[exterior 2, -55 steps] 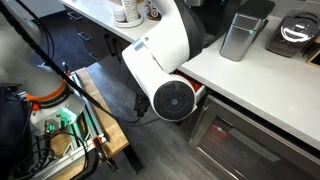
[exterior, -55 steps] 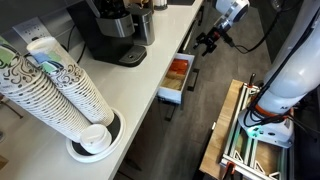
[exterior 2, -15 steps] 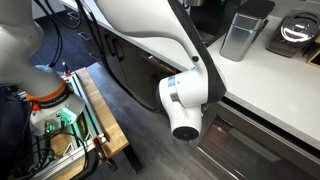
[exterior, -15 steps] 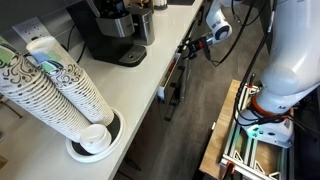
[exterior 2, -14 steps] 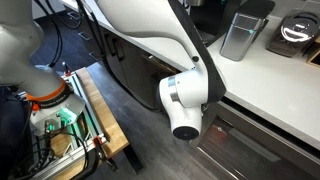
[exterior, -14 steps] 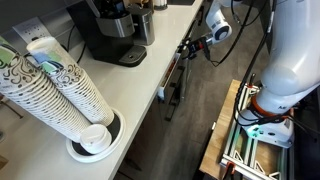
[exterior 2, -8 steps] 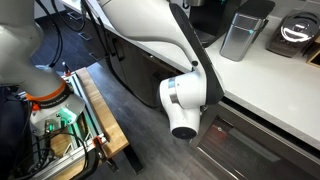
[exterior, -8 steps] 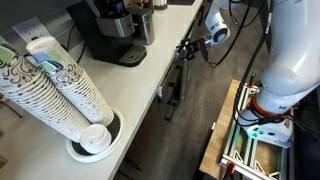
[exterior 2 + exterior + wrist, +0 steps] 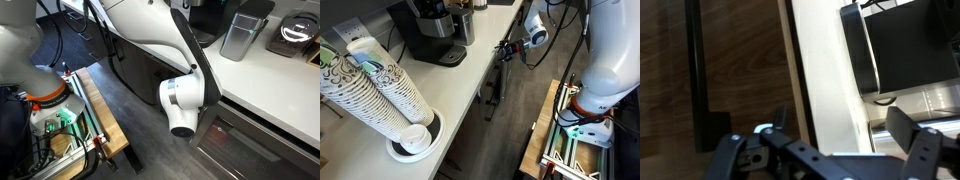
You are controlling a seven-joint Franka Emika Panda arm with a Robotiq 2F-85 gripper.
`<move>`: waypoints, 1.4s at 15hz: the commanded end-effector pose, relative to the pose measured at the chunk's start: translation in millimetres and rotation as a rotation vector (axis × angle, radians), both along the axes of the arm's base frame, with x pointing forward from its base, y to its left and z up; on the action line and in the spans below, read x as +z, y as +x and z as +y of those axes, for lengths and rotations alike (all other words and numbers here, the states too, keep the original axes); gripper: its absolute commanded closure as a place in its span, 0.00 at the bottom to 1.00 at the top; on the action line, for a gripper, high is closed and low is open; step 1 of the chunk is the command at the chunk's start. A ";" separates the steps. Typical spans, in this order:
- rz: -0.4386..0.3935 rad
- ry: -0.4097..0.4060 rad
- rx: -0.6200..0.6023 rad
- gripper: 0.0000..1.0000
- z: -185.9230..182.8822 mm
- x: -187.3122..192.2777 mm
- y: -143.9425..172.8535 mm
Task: Close the open drawer
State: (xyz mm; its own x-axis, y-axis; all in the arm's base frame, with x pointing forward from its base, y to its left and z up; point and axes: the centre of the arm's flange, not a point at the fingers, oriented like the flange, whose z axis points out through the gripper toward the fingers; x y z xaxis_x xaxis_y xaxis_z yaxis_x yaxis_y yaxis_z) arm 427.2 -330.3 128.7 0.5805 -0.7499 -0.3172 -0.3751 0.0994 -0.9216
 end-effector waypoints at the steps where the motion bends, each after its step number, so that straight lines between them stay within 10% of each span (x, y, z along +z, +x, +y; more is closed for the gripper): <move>1: -0.020 0.043 -0.015 0.00 2.4 -5.9 9.8; 14: -0.036 0.006 -0.041 0.00 -14.5 17.7 -4.4; 21: 0.150 -0.144 0.193 0.00 -27.5 82.0 -55.8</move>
State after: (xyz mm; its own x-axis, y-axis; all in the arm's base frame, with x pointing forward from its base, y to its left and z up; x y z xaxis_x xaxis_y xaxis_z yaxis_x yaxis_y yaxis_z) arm 395.5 -363.9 173.0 0.6282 -0.7188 -0.2979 -0.4463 -0.0192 -0.8947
